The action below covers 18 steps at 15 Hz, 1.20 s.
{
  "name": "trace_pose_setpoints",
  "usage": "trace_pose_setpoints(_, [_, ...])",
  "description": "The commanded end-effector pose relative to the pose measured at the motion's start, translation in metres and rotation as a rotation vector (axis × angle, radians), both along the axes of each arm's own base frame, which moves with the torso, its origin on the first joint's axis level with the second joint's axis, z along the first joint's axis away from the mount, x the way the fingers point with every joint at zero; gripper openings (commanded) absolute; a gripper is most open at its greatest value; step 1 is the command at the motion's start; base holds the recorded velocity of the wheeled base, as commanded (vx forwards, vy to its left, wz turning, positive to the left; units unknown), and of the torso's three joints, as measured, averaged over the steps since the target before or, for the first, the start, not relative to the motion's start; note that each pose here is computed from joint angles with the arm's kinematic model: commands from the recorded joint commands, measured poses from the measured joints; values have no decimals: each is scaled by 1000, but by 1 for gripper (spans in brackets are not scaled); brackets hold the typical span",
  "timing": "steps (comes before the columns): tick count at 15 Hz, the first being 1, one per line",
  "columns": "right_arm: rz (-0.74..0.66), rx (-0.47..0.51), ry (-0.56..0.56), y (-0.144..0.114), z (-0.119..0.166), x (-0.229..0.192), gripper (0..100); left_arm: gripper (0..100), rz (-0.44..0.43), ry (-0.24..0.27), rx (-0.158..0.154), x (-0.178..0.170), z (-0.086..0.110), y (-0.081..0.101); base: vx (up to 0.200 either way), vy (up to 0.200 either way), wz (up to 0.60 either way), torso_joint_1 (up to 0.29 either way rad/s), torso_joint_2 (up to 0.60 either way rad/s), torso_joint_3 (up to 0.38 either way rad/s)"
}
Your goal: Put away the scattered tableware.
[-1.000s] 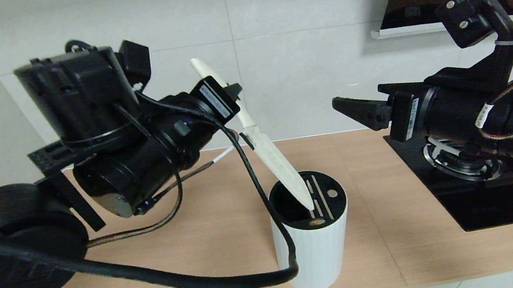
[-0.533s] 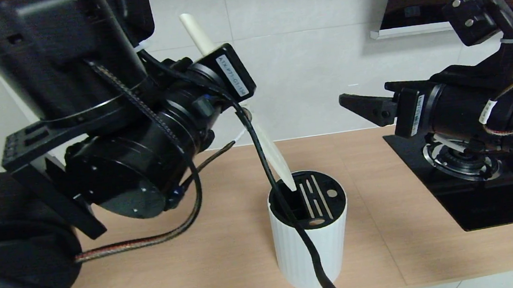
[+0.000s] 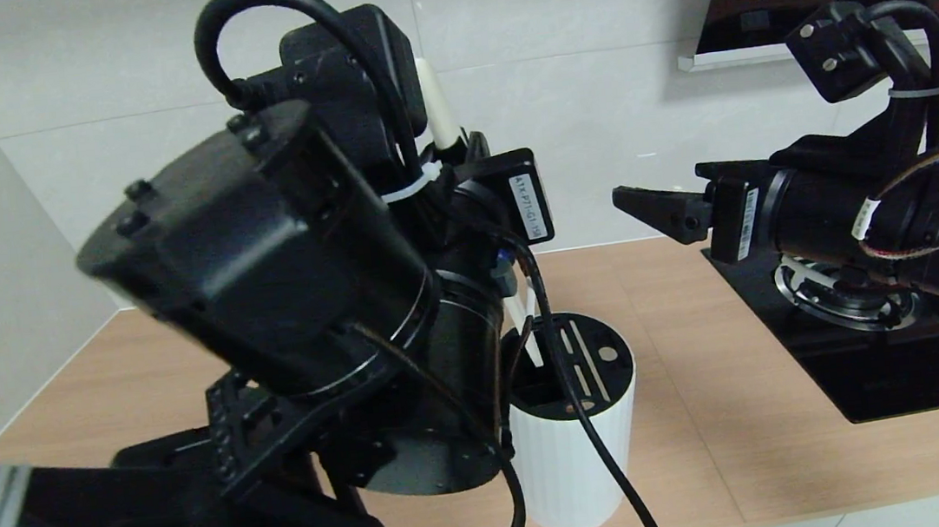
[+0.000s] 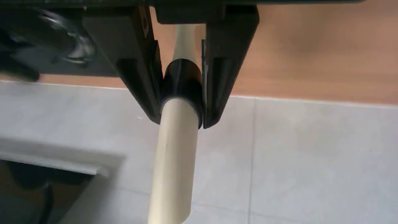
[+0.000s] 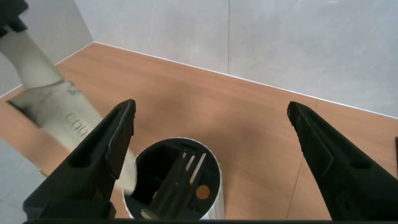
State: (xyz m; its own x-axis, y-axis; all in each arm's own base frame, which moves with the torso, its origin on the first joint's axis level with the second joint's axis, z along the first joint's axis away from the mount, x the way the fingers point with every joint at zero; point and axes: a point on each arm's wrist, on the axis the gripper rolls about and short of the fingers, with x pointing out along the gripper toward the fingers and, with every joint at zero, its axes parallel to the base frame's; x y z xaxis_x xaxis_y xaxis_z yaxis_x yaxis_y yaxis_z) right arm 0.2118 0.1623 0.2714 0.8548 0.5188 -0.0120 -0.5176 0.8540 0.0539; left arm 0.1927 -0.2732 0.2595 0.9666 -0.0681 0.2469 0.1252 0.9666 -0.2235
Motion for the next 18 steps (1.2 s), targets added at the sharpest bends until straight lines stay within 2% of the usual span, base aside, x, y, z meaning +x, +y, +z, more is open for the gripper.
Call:
trace_pose_setpoints(1, [1,-3,4,1,-1,1,100,0,34,-10,96,7,-32,-15,0,0,0,0,0,0])
trace_pose_setpoints(9, [1,-9,11,2,-4,3,100,0,22,-10,98,6,-34,-20,0,0,0,0,0,0])
trace_pose_setpoints(16, [1,-12,15,2,-5,3,100,0,14,20,138,10,-56,-32,0,0,0,0,0,0])
trace_pose_setpoints(18, [1,-14,18,3,-6,3,100,0,11,29,139,12,-62,-35,0,0,0,0,0,0])
